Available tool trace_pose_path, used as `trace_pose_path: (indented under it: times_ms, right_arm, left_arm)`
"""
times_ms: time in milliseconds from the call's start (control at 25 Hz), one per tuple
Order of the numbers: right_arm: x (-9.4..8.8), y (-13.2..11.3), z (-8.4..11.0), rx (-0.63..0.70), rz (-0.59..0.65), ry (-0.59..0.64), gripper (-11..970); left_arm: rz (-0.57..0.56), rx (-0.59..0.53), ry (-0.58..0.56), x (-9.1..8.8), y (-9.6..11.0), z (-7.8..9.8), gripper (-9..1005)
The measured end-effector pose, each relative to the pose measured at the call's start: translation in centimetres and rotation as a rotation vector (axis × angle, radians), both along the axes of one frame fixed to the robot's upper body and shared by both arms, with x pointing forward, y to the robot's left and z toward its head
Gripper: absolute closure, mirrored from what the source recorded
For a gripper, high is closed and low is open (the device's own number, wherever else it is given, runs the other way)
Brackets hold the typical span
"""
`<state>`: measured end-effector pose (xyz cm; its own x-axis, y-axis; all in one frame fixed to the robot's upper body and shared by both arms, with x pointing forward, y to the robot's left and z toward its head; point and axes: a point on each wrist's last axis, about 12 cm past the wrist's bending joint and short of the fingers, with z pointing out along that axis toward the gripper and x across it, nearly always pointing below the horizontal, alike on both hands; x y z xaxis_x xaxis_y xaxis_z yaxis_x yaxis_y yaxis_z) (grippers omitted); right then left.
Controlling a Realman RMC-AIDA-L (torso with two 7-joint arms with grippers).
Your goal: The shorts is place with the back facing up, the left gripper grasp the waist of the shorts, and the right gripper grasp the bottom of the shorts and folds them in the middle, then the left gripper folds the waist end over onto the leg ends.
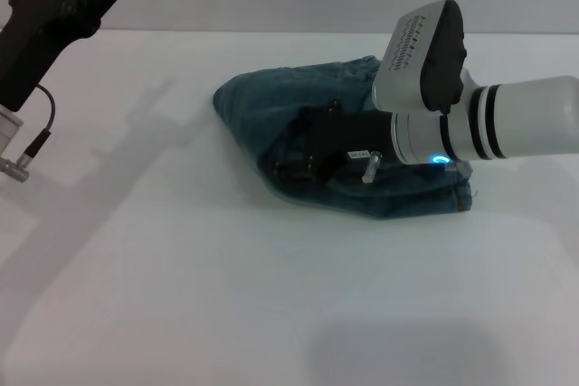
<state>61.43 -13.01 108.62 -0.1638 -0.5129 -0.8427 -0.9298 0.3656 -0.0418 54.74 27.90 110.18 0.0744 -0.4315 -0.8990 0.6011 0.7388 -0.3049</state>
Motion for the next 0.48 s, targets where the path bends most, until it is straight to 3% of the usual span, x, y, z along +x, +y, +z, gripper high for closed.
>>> trace_pose_path:
  times_ms: [200,480]
  right_arm:
    - [-0.4,0.2,-0.2,-0.008,0.023,0.016,317]
    - [-3.3,-0.2,0.5,0.084,0.188,0.146,317]
  left_arm:
    - [0.000,0.000,-0.001,0.0,0.0,0.0,137]
    - [0.009,-0.001,-0.002,0.0,0.3,0.0,137]
